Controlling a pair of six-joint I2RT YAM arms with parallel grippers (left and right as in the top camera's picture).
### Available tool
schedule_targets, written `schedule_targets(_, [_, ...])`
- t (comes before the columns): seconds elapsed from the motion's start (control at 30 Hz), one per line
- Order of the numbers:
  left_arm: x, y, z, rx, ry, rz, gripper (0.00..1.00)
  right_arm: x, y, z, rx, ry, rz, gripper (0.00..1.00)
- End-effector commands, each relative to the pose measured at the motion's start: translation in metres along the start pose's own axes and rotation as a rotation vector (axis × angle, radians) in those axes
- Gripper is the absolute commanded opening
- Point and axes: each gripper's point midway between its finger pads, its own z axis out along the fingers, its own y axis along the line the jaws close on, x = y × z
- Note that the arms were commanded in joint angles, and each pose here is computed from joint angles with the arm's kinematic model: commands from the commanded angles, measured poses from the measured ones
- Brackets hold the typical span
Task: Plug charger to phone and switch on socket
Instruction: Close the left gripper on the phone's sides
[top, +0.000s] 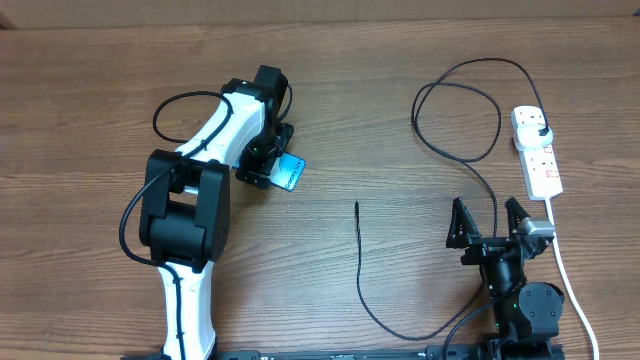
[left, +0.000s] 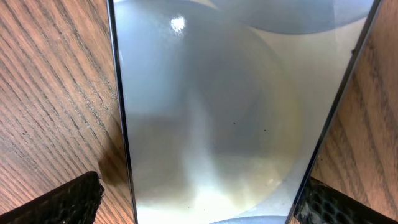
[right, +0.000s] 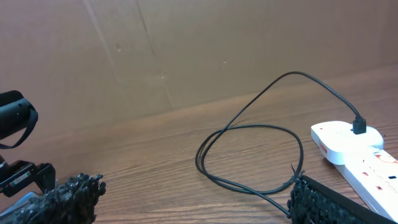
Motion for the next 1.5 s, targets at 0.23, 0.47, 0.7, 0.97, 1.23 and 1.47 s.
schedule_targets(0.23, [-0.024,0.019,0.021,-0.094,-0.074,-0.031,1.0,0.002,-0.001,0.0,0.006,-0.005,0.005,1.0])
schedule_targets(0.47, [-0.027,0.019,0.021,-0.093,-0.078,-0.04,1.0,0.002,-0.001,0.0,0.006,-0.005,0.005,1.0])
schedule_targets(0.7, [-0.026,0.014,0.021,-0.074,-0.077,-0.04,1.0,0.002,-0.001,0.0,0.006,-0.005,0.005,1.0])
schedule_targets(0.97, [-0.03,0.012,0.022,-0.065,-0.097,-0.066,1.0,0.002,-0.001,0.0,0.006,-0.005,0.005,1.0])
schedule_targets(1.23, [-0.029,0.01,0.023,-0.055,-0.096,-0.064,1.0,0.002,-0.001,0.0,0.006,-0.005,0.005,1.0])
schedule_targets(1.47, [-0.018,0.005,0.035,-0.016,-0.033,-0.067,1.0,0.002,-0.001,0.0,0.006,-0.005,0.005,1.0])
